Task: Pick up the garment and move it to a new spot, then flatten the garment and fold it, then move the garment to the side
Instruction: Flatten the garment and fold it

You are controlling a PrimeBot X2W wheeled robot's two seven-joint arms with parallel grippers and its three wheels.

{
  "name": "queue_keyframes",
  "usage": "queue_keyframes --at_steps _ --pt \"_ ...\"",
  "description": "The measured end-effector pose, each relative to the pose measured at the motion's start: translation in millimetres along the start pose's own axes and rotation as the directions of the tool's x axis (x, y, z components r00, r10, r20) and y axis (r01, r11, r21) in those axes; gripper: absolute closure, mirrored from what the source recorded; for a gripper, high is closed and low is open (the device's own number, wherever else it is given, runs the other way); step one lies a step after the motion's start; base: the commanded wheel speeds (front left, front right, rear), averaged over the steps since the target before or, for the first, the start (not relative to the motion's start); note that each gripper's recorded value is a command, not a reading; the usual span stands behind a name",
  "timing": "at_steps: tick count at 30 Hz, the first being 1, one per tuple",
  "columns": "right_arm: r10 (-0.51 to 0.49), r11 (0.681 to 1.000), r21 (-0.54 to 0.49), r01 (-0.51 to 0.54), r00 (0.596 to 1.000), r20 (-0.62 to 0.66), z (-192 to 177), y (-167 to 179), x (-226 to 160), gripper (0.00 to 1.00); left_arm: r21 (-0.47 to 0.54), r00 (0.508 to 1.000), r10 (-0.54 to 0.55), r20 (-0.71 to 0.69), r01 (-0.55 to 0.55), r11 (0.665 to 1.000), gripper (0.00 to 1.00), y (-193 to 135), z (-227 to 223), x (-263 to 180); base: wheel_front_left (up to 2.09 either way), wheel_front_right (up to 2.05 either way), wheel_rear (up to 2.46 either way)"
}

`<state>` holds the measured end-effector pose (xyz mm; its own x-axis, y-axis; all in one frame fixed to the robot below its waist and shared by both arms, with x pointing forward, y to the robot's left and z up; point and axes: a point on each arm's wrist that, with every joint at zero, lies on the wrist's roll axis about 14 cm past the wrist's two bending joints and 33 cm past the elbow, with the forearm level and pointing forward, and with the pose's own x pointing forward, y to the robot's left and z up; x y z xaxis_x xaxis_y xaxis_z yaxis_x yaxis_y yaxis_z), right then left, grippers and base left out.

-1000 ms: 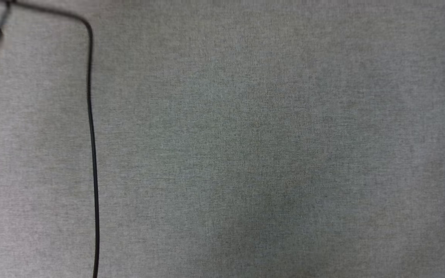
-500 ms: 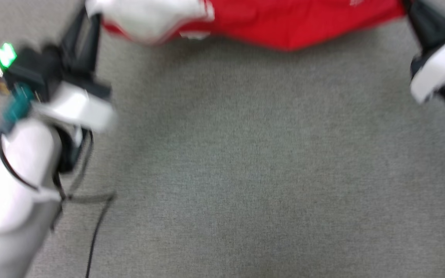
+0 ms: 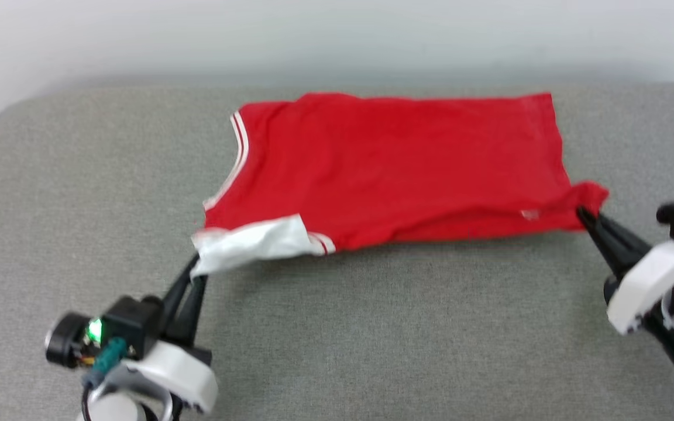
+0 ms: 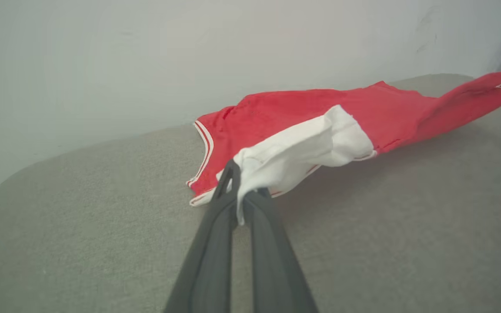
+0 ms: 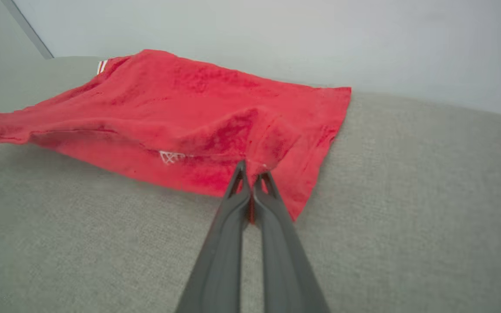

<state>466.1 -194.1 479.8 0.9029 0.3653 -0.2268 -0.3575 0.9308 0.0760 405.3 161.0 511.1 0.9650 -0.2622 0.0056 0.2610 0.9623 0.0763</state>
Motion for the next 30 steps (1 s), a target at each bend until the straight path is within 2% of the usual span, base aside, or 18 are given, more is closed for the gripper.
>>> queue_keyframes --at_steps 10,15,20,25,30 --pt "-0.023 0.995 0.099 0.029 0.998 -0.060 -41.2 13.2 -63.9 1.00 -0.143 0.985 0.009 -0.170 -0.034 0.989 1.00 -25.3 -37.7 -70.7 0.00 0.00 0.00" --pt "-0.036 0.992 0.120 0.047 0.995 -0.096 -57.7 14.9 -90.2 1.00 -0.204 0.966 -0.004 -0.257 -0.050 0.978 1.00 -32.7 -52.7 -101.2 0.00 0.00 0.00" --pt "-0.040 0.994 0.097 0.054 0.989 -0.145 -76.4 16.7 -110.9 1.00 -0.254 0.937 -0.056 -0.346 -0.037 0.967 1.00 -43.1 -65.3 -126.5 0.00 0.00 0.00" --pt "-0.055 0.985 0.153 0.080 0.985 -0.165 -86.7 18.7 -125.7 1.00 -0.292 0.911 -0.091 -0.402 -0.033 0.956 1.00 -50.4 -72.7 -144.4 0.00 0.00 0.00" --pt "-0.067 0.981 0.165 0.096 0.982 -0.177 -87.4 17.4 -130.2 1.00 -0.279 0.916 -0.082 -0.392 -0.033 0.960 1.00 -47.8 -71.1 -141.7 0.00 0.00 0.00"
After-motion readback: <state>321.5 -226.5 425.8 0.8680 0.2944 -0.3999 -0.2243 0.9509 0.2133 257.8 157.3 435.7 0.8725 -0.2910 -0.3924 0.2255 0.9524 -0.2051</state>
